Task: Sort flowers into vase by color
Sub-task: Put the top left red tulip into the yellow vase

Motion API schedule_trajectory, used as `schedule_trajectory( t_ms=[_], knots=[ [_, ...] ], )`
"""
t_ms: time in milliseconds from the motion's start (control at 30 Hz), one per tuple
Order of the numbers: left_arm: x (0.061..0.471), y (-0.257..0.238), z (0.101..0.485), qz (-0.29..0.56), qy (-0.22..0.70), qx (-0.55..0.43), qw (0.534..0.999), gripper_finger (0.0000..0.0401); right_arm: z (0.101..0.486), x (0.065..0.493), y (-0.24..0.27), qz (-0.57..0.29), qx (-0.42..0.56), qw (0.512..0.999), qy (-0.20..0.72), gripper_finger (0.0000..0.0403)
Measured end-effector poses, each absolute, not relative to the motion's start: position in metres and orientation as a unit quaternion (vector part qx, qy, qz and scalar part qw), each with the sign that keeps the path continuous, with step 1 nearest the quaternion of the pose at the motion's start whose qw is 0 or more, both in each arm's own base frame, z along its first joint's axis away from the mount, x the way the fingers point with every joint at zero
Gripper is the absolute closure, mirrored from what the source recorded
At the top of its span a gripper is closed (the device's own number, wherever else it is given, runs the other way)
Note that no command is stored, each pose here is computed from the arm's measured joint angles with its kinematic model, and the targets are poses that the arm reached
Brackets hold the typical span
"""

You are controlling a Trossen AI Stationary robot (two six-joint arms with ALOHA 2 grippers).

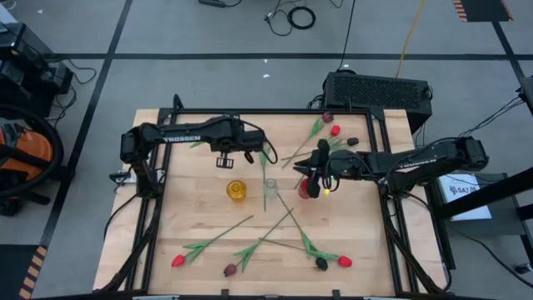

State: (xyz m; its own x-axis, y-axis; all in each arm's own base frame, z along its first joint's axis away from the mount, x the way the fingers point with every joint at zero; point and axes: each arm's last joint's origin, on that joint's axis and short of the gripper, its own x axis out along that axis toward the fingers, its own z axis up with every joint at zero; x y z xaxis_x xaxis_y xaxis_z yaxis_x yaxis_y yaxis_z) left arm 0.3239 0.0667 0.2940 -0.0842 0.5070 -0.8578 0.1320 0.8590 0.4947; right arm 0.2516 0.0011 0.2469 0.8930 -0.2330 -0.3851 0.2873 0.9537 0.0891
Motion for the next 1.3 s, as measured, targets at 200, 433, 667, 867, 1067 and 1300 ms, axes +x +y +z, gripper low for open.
schedule_trajectory(
  t_ms=[200,433,667,867,1067,1300],
  knots=[
    [0.335,0.033,0.308,0.111,0.683,0.271,0.669,0.0401,0.254,0.274,0.002,-0.126,0.043,0.973,0.186,0.0302],
    [0.337,0.010,0.308,0.091,0.670,0.292,0.676,0.0401,0.250,0.298,0.003,-0.119,0.021,0.971,0.207,0.0269],
    [0.338,0.002,0.309,0.093,0.664,0.300,0.678,0.0401,0.240,0.320,0.004,-0.113,-0.007,0.967,0.228,0.0255],
    [0.338,0.002,0.309,0.094,0.662,0.300,0.680,0.0401,0.237,0.334,0.004,-0.111,-0.017,0.966,0.235,0.0271],
    [0.339,0.002,0.309,0.096,0.659,0.300,0.683,0.0401,0.239,0.333,0.004,-0.118,-0.019,0.965,0.233,0.0308],
    [0.344,0.002,0.307,0.103,0.642,0.296,0.700,0.0401,0.239,0.332,0.004,-0.118,-0.019,0.964,0.237,0.0314]
  ],
)
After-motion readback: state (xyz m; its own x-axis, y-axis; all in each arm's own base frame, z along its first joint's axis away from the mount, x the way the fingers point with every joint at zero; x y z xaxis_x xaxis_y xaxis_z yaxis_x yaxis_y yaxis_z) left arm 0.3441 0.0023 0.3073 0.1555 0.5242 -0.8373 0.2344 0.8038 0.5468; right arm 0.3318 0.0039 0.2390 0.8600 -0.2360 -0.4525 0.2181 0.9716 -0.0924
